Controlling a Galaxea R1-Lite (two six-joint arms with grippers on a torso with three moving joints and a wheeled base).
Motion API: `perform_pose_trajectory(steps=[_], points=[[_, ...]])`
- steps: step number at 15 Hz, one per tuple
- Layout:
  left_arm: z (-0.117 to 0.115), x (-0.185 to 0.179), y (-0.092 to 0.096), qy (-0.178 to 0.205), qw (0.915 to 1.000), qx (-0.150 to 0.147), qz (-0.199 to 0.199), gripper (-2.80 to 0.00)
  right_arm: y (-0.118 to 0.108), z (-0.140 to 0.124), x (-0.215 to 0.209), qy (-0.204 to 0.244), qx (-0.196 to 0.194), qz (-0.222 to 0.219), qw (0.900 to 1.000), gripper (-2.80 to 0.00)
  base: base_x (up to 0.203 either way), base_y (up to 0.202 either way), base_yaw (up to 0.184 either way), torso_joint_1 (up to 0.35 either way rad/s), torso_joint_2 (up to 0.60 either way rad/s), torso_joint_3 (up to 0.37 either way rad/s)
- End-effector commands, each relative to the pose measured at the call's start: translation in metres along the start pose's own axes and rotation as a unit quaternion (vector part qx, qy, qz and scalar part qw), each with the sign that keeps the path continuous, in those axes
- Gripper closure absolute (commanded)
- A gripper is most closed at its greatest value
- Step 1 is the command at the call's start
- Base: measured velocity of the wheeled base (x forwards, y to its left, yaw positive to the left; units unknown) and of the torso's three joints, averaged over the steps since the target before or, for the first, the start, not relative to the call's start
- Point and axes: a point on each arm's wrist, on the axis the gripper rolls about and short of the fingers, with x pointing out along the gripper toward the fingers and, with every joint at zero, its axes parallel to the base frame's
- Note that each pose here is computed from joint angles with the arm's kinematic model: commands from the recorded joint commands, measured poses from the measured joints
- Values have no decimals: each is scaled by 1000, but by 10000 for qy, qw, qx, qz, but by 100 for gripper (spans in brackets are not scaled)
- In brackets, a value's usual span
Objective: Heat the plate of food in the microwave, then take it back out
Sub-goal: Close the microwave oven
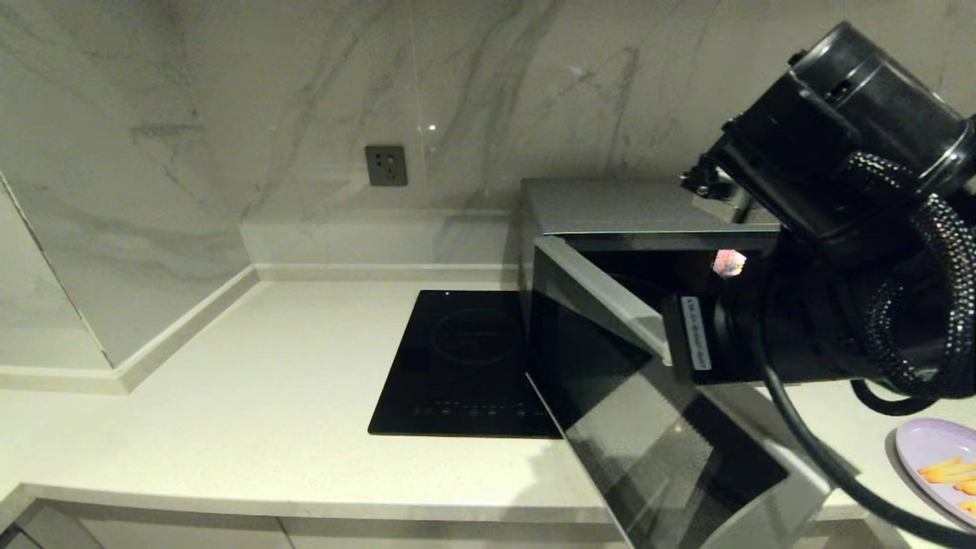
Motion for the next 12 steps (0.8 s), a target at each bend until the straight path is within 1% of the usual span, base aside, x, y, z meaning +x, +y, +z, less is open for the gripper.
perform_pose_trajectory(steps=[1,2,3,4,5,7,9,12], points=[[0,0,0,-1,10000,-7,2,0,-38,1,-4,-42,546,-452,9975,0,0,0,0,0,0,0],[0,0,0,-1,10000,-7,2,0,-52,2,-3,-35,747,-608,9953,0,0,0,0,0,0,0],[0,0,0,-1,10000,0,2,0,-64,1,-6,-16,924,-647,9936,0,0,0,0,0,0,0],[0,0,0,-1,10000,-6,3,0,-71,-2,-13,9,1014,-507,9936,0,0,0,0,0,0,0],[0,0,0,-1,10000,-7,2,0,-75,-3,-18,36,1059,-386,9936,0,0,0,0,0,0,0],[0,0,0,-1,10000,-3,2,0,-76,-3,-15,67,1086,-431,9931,0,0,0,0,0,0,0],[0,0,0,-1,10000,0,2,0,-82,7,0,-28,1345,-599,9891,0,0,0,0,0,0,0],[0,0,0,-1,10000,-7,2,0,-105,32,51,-68,1865,-1148,9757,0,0,0,0,0,0,0]])
